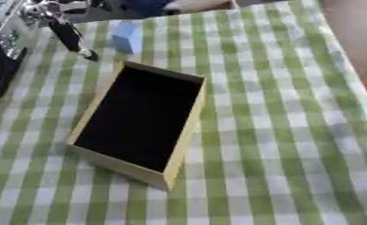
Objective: Pick up objects on the table and place them in the box.
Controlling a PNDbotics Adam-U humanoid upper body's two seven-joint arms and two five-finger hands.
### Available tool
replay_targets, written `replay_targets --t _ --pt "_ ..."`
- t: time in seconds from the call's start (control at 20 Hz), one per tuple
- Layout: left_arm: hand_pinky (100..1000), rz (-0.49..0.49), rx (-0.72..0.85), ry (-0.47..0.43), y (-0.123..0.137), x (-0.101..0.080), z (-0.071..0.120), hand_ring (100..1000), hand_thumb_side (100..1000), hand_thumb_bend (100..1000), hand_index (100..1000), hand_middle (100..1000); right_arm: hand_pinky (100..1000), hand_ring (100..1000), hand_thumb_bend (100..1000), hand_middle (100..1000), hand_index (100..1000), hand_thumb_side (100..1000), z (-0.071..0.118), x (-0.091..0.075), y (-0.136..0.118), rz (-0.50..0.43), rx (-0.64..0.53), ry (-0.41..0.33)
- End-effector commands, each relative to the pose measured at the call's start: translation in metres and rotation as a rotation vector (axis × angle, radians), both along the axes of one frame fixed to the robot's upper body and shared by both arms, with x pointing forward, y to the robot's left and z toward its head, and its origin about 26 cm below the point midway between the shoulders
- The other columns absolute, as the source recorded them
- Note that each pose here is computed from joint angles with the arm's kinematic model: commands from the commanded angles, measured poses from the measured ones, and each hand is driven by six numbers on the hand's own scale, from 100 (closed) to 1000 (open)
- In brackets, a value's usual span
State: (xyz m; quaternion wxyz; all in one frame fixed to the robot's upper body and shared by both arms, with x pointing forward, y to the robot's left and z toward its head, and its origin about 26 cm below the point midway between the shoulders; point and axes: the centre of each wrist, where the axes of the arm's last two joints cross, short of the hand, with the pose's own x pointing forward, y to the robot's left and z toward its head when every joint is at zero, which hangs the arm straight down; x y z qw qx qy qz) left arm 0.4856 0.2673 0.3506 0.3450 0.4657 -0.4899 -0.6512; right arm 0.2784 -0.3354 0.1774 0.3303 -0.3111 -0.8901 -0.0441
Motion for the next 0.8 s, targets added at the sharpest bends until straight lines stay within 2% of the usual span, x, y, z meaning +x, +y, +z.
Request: replay_targets --t 0.05,0.35,0.8 --pt "889 0.019 -0.014 -0.042 0.011 -0.007 0.026 902 215 621 929 864 673 714 100 616 825 1000 0.012 -0.002 -0.002 0.002 -0.031 -0.032" --pt "882 0.011 -0.054 -0.063 0.014 -0.012 0.042 894 216 597 922 861 672 714 100 615 824 1000 0.014 0.000 -0.001 0.000 -0.031 -0.041" --pt "873 -0.021 -0.083 -0.137 0.010 -0.017 0.054 886 199 544 916 862 672 714 100 614 823 1000 0.016 0.001 0.001 -0.001 -0.030 -0.042"
